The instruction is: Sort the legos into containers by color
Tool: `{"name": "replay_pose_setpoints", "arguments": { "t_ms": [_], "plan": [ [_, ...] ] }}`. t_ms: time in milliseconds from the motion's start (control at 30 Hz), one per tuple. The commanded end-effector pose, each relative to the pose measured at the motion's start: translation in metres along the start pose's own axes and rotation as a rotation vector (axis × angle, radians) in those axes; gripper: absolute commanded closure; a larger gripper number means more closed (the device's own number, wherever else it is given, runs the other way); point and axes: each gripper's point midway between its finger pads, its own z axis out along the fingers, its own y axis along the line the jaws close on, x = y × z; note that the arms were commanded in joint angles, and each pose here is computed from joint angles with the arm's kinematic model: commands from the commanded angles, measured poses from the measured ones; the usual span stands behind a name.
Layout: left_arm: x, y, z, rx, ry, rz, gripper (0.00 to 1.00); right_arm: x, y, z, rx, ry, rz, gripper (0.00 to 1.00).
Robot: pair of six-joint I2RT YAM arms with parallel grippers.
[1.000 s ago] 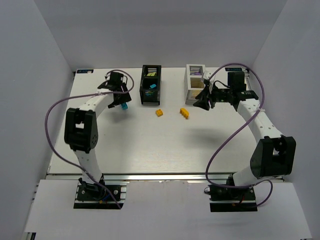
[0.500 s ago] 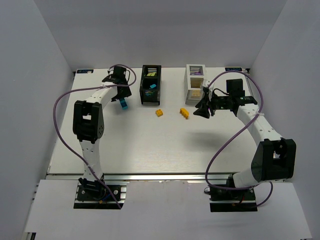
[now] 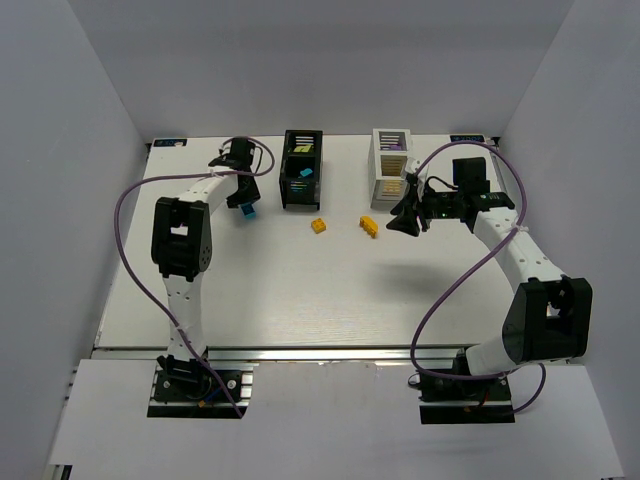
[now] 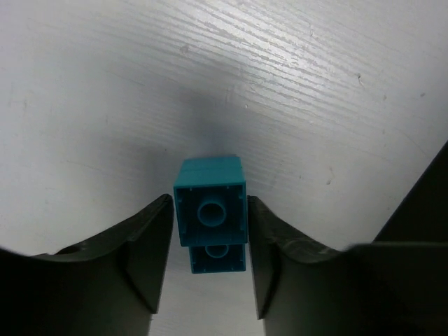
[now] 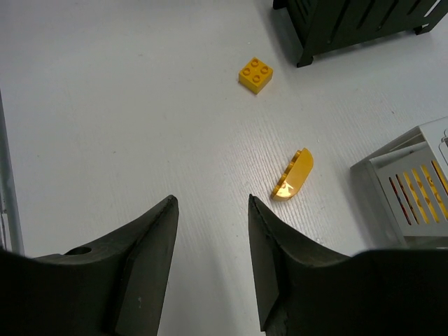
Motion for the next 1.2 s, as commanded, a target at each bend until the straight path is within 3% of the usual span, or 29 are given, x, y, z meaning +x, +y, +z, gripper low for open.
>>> {"name": "replay_pose_setpoints", "arguments": {
  "t_ms": [0,67,100,233,333,500,633,700,733,767,833,933,1167],
  "plan": [
    [-0.023,-0.004,-0.013,0.033,-0.048,-0.025,0.47,-0.013,0.000,-0.004,0.005,-0.032,-0.040,0.50],
    [-0.024,-0.004,-0.015,0.038,-0.051,-0.031,0.56,-0.013,0.001,-0.004,0.005,-0.031,-0.042,0.50],
    [-0.025,-0.005,-0.017,0.042,-0.052,-0.031,0.67,-0.012,0.001,-0.004,0.003,-0.029,-0.040,0.50],
    [-0.031,-0.006,-0.030,0.067,-0.072,-0.045,0.82,-0.009,0.005,-0.004,-0.007,-0.022,-0.039,0.50],
    [-0.032,-0.007,-0.050,0.115,-0.082,-0.061,0.87,-0.007,0.012,-0.001,-0.038,-0.020,-0.034,0.50],
    [0.007,-0.013,-0.113,0.348,-0.064,-0.094,0.92,-0.003,0.036,0.018,-0.111,0.034,0.061,0.52],
    [0.039,-0.036,-0.183,0.711,-0.095,-0.149,0.92,-0.017,0.079,0.046,-0.243,0.042,0.354,0.51],
    [0.058,-0.050,-0.223,0.929,-0.053,-0.198,0.92,-0.026,0.107,0.059,-0.374,0.030,0.500,0.50],
    [0.062,-0.052,-0.246,1.043,-0.090,-0.255,0.92,-0.036,0.117,0.068,-0.428,0.002,0.511,0.43],
    [0.067,-0.054,-0.262,1.120,-0.093,-0.269,0.92,-0.040,0.126,0.071,-0.483,0.017,0.647,0.39],
    [0.076,-0.054,-0.302,1.308,-0.132,-0.309,0.92,-0.048,0.147,0.074,-0.605,0.011,0.716,0.11],
    [0.075,-0.048,-0.336,1.445,-0.205,-0.341,0.92,-0.073,0.151,0.081,-0.659,-0.049,0.715,0.11],
    [0.083,-0.048,-0.368,1.560,-0.229,-0.345,0.92,-0.122,0.156,0.093,-0.749,-0.121,0.704,0.11]
  ]
}}
